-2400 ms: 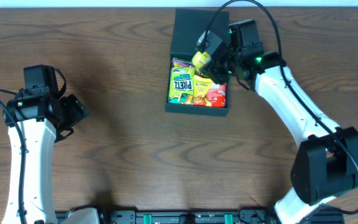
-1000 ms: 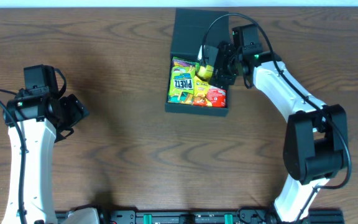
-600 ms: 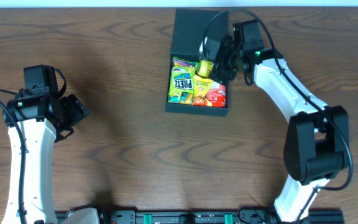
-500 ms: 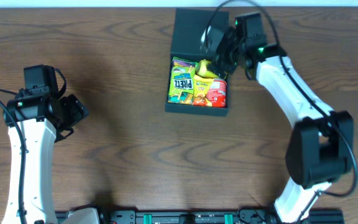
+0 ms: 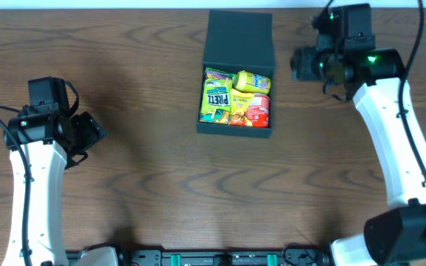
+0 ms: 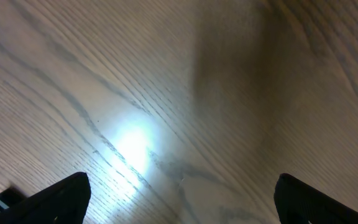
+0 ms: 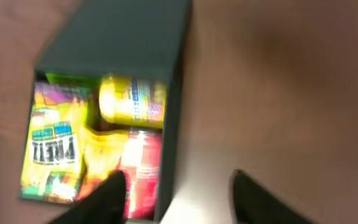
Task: Pack container
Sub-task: 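Release the bottle and raise the right gripper to the box lid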
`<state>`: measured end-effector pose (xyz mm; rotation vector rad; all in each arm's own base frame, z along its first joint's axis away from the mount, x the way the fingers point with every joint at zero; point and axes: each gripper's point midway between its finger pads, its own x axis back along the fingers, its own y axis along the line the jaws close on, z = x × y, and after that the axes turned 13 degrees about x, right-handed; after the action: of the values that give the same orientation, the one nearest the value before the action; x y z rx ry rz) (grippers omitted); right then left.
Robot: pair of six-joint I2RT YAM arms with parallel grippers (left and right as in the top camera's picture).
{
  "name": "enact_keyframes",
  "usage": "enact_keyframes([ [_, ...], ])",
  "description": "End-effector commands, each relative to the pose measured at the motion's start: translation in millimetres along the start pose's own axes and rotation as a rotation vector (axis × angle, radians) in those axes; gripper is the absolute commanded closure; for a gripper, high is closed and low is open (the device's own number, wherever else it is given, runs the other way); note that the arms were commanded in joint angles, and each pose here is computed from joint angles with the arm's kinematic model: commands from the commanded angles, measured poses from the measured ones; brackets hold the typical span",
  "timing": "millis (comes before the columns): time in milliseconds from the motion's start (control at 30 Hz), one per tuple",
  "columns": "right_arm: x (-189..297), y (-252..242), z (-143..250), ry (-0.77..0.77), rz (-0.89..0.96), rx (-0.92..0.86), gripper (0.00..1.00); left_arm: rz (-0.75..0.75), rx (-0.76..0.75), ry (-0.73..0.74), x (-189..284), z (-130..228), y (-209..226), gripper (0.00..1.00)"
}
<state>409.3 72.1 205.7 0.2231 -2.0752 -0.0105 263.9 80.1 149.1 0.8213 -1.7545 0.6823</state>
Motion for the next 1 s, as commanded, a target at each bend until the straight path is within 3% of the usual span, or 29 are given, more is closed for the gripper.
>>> enact_keyframes([
  [0, -9, 9, 24, 0.099, -0.033, -0.197, 0.54, -0.004, -0.003, 0.012, -2, 0, 0, 0.05],
  [67, -16, 10, 35, 0.13, -0.029, -0.228, 0.59, -0.004, -0.003, 0.012, -2, 0, 0, 0.05],
  [300, -46, 9, 34, 0.081, 0.014, -0.215, 0.55, -0.004, -0.003, 0.012, -2, 0, 0, 0.05],
  [633, -104, 4, 32, 0.108, 0.03, -0.219, 0.63, -0.004, -0.003, 0.012, -2, 0, 0, 0.05],
  [967, -128, 14, 20, 0.066, 0.011, -0.17, 0.62, -0.004, -0.003, 0.012, -2, 0, 0, 0.05],
])
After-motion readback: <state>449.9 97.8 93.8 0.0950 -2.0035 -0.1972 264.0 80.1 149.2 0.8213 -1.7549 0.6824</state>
